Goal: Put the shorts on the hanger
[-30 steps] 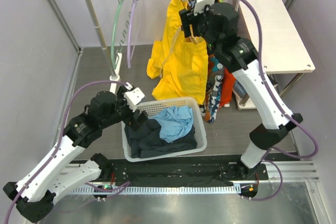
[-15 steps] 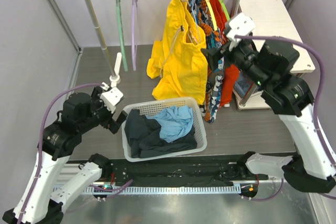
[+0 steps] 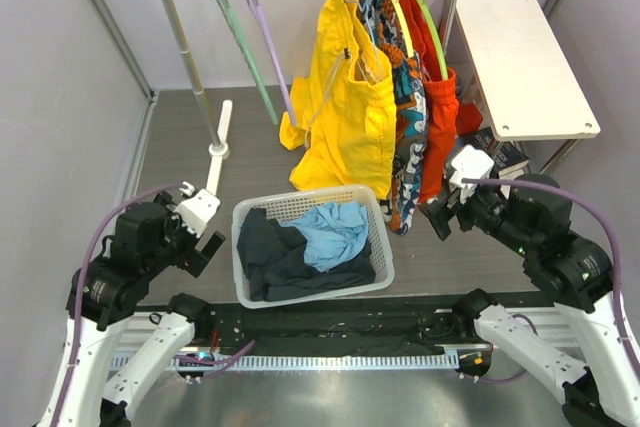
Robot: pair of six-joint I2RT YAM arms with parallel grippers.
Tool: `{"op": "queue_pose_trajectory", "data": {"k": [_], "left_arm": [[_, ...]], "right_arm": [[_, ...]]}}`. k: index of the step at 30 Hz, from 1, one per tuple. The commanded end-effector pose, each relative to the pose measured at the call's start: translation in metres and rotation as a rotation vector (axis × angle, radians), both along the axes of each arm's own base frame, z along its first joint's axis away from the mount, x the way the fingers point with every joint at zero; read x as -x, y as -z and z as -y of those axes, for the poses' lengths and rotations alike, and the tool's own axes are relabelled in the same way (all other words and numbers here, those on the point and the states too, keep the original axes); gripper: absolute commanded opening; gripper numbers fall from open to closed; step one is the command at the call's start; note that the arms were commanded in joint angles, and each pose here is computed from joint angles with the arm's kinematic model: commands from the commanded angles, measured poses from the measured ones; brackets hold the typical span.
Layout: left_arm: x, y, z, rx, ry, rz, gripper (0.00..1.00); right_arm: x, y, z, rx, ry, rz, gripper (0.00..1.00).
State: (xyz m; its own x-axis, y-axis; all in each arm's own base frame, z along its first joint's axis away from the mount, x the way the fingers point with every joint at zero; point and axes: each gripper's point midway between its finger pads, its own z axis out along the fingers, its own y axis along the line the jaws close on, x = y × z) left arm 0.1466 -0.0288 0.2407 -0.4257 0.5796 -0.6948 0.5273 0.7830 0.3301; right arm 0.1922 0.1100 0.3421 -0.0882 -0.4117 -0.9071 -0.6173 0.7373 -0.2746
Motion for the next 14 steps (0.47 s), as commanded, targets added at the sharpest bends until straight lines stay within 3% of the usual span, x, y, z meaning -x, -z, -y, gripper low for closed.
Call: {"op": "queue_pose_trajectory", "data": {"k": [1,14], "left_arm": [[-0.002,0.007,-0.018,-0.038,-0.094,0.012,1.0],[-0.012,0.007,-0.028,0.012,-0.225,0.041,1.0]], "right_arm": [[0.014,0.037,0.004,0.012,-0.01,-0.095,0.94],[0.016,0.079,-0.001,0.106,-0.081,-0.196,0.94]]}}
